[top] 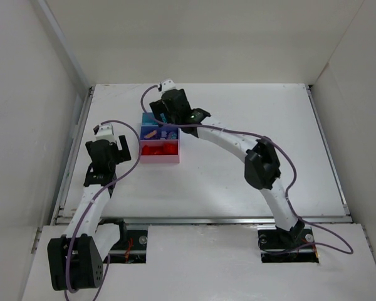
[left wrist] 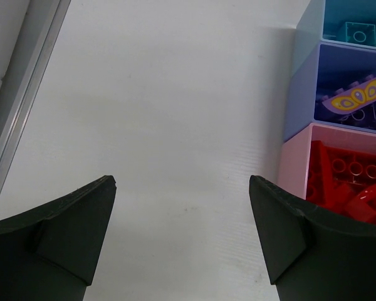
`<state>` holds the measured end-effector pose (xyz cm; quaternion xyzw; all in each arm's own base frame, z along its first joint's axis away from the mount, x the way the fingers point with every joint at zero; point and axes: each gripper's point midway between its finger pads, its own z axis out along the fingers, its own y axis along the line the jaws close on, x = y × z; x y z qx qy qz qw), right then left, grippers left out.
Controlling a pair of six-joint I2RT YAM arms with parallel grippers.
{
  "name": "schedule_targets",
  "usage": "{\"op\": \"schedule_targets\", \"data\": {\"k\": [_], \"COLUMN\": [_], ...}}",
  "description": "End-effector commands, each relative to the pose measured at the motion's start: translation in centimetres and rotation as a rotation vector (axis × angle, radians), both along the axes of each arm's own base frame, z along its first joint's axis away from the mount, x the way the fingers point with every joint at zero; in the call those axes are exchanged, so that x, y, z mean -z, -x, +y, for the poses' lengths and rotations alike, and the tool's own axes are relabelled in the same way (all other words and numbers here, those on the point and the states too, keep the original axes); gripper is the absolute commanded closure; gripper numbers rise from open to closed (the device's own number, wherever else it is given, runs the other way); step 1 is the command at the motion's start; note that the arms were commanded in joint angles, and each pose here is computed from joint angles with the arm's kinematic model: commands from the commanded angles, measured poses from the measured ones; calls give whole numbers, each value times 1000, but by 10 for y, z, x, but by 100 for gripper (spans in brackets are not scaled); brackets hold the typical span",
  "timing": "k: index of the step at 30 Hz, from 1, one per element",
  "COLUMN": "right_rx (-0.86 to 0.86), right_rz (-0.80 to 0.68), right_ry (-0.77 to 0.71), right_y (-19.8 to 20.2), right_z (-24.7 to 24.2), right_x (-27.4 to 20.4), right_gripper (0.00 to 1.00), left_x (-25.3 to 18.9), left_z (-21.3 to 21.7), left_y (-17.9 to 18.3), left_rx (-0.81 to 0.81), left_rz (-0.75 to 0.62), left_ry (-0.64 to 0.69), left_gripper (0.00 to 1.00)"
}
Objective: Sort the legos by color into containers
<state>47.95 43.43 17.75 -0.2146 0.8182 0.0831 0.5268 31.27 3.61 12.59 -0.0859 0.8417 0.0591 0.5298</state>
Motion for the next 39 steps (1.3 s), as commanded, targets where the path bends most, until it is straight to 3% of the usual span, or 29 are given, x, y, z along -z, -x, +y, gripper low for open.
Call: {"op": "schedule_targets", "data": {"k": [1, 4, 5, 8, 10, 12, 15, 20, 25, 39], "right_rx": [117, 265, 325, 559, 683, 825, 956, 1032, 1072, 1081], "right_rz": [-155, -70, 15, 91, 151, 172, 73, -108, -175, -125], "right_ry": [-160, -199, -153, -222, -238, -228, -266, -329, -356, -343], "right_y": [-1, -6, -1, 0, 22, 37, 63, 100, 114, 127], "right_z": [-53, -132, -161, -259, -311, -371, -426, -457, -467, -467], "right_x": [-124, -119, -84, -73, -56, -39, -67, -108, -124, -119], "right_gripper": [0, 0, 0, 0, 0, 0, 0, 0, 0, 0], "left_x": [-13, -18, -18, -23, -25, -21, -24, -29, -29, -33], "left_z": [4, 4, 4, 1, 3, 0, -2, -2, -4, -6], "left_y": [-2, -3, -3, -4, -5, -4, -3, -4, -3, -1], "left_rx": [-15, -16, -16, -6, -16, -7, -6, -6, 3, 8], "left_rz": [-56, -76, -76, -95, -104, -95, -104, -122, -122, -135], "left_ry": [-7, -8, -8, -8, -12, -11, -15, -15, -14, -3], "left_gripper": [15, 14, 14, 14, 14, 12, 12, 12, 12, 12]}}
